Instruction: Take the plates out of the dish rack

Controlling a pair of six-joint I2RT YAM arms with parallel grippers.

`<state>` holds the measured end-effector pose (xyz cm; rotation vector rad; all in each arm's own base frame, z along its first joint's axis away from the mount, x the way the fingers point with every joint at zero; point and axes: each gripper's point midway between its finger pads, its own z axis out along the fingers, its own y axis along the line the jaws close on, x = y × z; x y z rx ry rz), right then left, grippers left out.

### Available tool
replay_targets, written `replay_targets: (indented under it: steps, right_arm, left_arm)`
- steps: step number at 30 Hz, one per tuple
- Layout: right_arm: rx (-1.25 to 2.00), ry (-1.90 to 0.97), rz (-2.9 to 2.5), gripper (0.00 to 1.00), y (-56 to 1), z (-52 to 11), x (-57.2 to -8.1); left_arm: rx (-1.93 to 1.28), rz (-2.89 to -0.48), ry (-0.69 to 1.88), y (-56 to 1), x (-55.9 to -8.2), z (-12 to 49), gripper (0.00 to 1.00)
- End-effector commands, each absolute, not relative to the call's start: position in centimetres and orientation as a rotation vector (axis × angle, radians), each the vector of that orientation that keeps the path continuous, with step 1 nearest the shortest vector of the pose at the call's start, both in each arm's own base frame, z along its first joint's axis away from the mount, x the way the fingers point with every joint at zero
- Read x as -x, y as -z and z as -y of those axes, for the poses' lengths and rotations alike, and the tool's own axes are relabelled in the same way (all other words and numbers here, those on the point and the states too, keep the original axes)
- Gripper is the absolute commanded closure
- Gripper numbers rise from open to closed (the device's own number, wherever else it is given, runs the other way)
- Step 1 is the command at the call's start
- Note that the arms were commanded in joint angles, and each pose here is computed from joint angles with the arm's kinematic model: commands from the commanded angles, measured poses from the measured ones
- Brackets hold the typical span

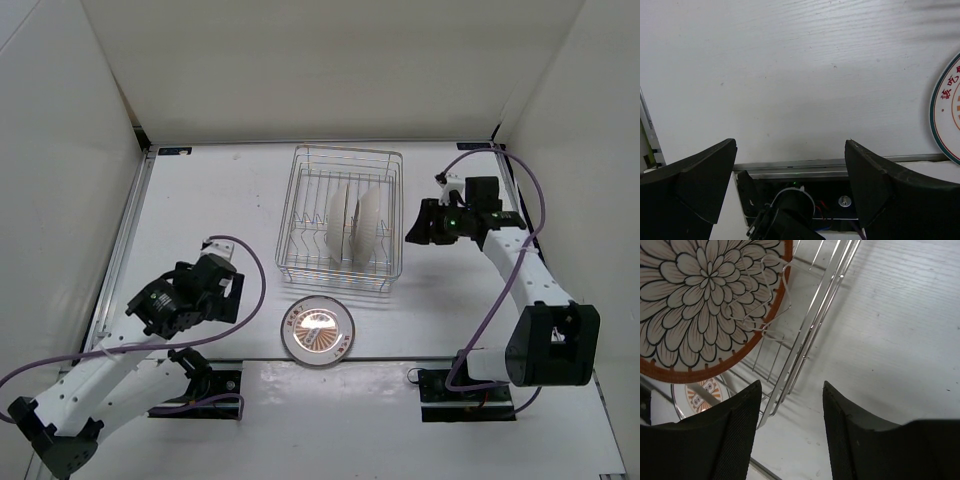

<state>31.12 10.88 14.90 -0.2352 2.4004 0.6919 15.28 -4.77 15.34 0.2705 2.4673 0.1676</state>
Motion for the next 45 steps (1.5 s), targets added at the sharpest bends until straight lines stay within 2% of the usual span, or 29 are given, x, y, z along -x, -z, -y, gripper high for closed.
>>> replay_targets:
  steps: [1, 7, 9, 10, 13, 14, 17, 18, 23, 29, 33, 37, 39, 45]
  right_arm:
    - [0.298, -0.815, -2.404, 0.44, -15.3, -12.3, -30.1]
    - [0.351, -0.879, -2.419, 0.41, -14.1, -13.2, -29.4]
    - [0.357, -0.873, -2.441, 0.45, -13.6, -13.4, -29.3]
    - [0.356, -0.858, -2.476, 0.52, -13.0, -13.5, -29.1]
    - [0.399, -0.812, -2.512, 0.64, -12.2, -13.6, -29.6]
    - [0.389, -0.792, -2.546, 0.73, -11.4, -13.4, -29.8]
    - [0.375, -0.705, -2.565, 0.81, -10.6, -13.0, -31.3]
    - [0.368, -0.676, -2.568, 0.88, -10.4, -12.8, -31.7]
    - [0.337, -0.632, -2.561, 1.00, -10.6, -13.0, -34.4]
    - [0.343, -0.591, -2.517, 1.00, -12.3, -13.1, -37.5]
    - [0.355, -0.577, -2.428, 0.70, -15.6, -13.0, -38.4]
    - [0.410, -0.622, -2.242, 0.53, -20.8, -13.9, -38.1]
    - [0.434, -0.690, -2.167, 0.53, -23.7, -14.9, -38.1]
    - [0.466, -0.978, -2.103, 0.51, -26.3, -18.0, -36.5]
  left_arm:
    - [-0.251, -2.435, -0.192, -15.8, -15.5, 4.2, 0.00]
    - [-0.274, -2.450, -0.186, -15.2, -15.5, 4.5, 0.00]
    - [-0.283, -2.459, -0.194, -15.1, -15.6, 4.6, 0.00]
    - [-0.284, -2.465, -0.198, -15.1, -15.5, 4.6, 0.00]
    - [-0.296, -2.468, -0.204, -15.0, -15.7, 4.7, 0.00]
    - [-0.297, -2.473, -0.207, -14.9, -15.7, 4.7, 0.00]
    - [-0.301, -2.472, -0.187, -14.9, -15.6, 4.9, 0.00]
    - [-0.304, -2.476, -0.187, -14.8, -15.6, 5.0, 0.00]
    - [-0.317, -2.483, -0.186, -14.7, -15.7, 5.1, 0.00]
    - [-0.327, -2.506, -0.183, -14.3, -15.7, 5.3, 0.00]
    - [-0.326, -2.512, -0.187, -14.3, -15.6, 5.3, 0.00]
    - [-0.328, -2.507, -0.185, -14.3, -15.7, 5.3, 0.00]
    - [-0.326, -2.511, -0.183, -14.3, -15.7, 5.3, 0.00]
    - [-0.323, -2.518, -0.190, -14.2, -15.8, 5.3, 0.00]
